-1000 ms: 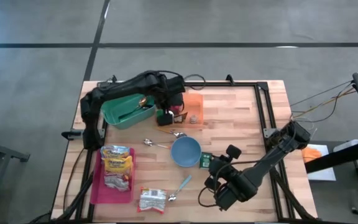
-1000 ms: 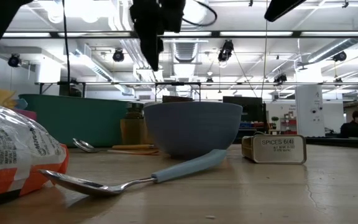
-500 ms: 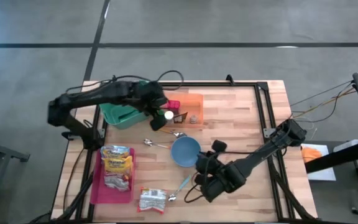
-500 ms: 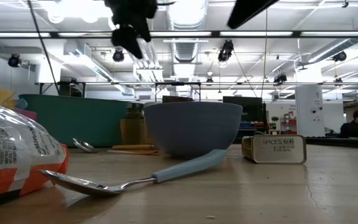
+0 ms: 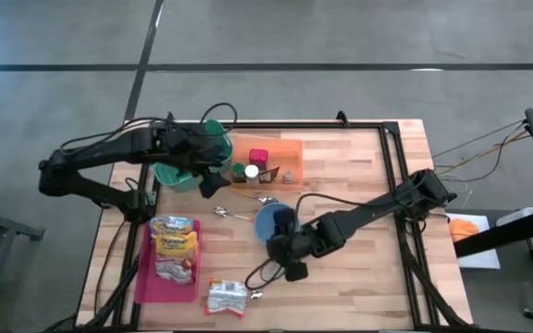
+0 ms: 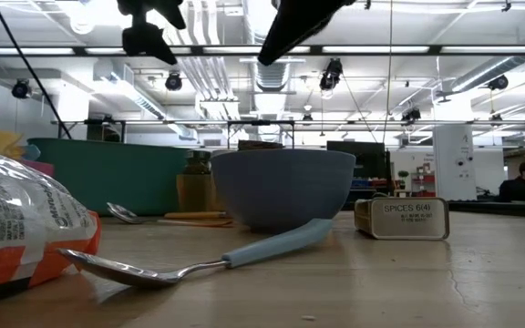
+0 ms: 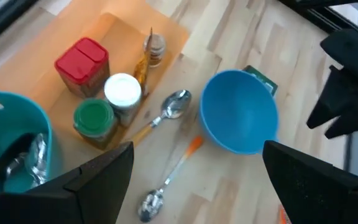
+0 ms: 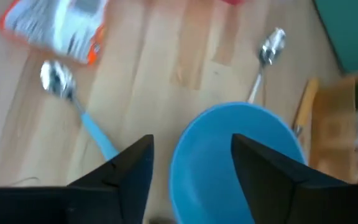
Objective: Pick & Place Food Item
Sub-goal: Put the blue spoon into the green bin
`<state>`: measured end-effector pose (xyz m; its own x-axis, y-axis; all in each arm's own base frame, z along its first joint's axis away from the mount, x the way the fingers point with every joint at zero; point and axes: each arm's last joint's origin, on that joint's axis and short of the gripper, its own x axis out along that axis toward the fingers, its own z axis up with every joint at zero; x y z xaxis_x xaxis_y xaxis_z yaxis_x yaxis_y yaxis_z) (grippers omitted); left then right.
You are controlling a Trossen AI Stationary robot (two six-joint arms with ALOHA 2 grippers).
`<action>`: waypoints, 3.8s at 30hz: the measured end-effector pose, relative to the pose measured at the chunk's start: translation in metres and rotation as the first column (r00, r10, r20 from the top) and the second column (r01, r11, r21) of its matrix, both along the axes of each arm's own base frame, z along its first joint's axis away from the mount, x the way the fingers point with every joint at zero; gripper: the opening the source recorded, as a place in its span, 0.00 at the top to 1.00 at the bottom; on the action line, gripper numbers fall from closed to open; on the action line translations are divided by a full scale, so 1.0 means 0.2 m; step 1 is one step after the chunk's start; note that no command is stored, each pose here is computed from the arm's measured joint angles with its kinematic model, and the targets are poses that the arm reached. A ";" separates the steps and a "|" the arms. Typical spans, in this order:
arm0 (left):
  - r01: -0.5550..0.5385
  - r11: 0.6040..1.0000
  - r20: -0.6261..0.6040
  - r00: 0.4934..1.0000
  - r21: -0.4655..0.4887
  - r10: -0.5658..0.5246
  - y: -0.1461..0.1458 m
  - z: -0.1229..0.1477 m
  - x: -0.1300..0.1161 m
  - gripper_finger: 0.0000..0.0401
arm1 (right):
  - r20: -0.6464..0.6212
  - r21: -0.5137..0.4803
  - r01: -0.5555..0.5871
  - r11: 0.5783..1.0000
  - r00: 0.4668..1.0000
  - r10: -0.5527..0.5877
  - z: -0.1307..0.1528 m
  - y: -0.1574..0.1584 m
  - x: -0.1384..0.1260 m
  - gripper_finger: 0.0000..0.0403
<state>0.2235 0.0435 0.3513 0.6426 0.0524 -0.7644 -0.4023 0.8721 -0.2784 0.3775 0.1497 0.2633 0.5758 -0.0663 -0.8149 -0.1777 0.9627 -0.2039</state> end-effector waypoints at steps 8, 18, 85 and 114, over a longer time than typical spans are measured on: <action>0.023 0.999 -0.002 1.000 -0.033 -0.023 -0.07 -0.01 -0.04 0.10 | -0.077 -0.104 -0.246 0.964 0.968 0.239 -0.12 0.07 0.03 0.44; 0.070 0.996 0.005 0.998 -0.048 -0.070 -0.15 -0.01 -0.03 0.10 | -0.251 -0.140 -0.399 0.906 0.900 0.357 -0.46 0.20 0.09 0.44; 0.064 0.996 -0.035 0.997 0.066 -0.062 -0.15 -0.01 -0.07 0.10 | -0.160 0.067 0.194 0.979 0.970 -0.182 -0.36 0.25 0.05 0.99; 0.082 0.992 -0.028 0.996 0.101 -0.079 -0.19 0.00 -0.11 0.10 | -0.104 0.174 0.210 0.962 0.975 -0.194 -0.30 0.30 0.04 0.76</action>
<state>0.2017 0.0057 0.3519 0.6292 0.0793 -0.7732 -0.3350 0.9253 -0.1777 0.3853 0.2092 0.2040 0.4936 -0.0199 -0.8695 0.0155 0.9998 -0.0141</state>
